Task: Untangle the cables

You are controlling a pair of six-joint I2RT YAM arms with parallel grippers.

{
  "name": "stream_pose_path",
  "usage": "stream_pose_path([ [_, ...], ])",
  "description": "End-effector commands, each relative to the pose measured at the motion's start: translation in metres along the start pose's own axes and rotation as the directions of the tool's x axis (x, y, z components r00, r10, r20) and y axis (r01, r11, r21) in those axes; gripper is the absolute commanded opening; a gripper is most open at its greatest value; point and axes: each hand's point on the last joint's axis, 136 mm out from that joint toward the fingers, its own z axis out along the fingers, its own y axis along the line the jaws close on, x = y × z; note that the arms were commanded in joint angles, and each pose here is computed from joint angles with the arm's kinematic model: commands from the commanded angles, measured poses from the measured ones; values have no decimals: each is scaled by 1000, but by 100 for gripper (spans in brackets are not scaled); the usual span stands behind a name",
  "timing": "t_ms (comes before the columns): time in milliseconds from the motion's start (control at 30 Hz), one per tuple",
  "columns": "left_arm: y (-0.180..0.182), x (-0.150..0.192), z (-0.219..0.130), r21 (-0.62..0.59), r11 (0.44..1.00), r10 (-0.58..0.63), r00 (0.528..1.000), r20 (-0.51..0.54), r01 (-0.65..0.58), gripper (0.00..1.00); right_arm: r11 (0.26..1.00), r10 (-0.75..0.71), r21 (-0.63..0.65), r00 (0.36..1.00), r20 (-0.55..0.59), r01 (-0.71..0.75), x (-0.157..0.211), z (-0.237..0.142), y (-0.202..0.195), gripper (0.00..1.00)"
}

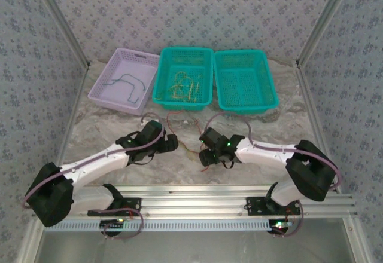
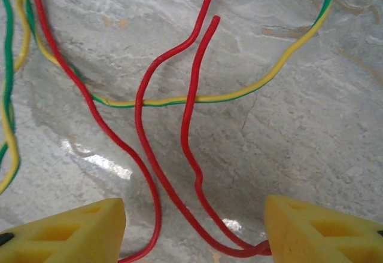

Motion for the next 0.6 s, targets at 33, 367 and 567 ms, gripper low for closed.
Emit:
stream_pose_path([
  [33,-17,-19,-8,36,999,-7,998,55,5,96,998,-14,69,999,53,10,-14,1,-8,59],
  [367,-19,-14,-4,38,999,-5,999,42,3,96,998,-33,49,999,22,32,-16,18,-2,32],
  [567,-23,-11,1,38,999,0,999,32,-2,96,999,-53,3,999,7,53,-17,11,6,5],
])
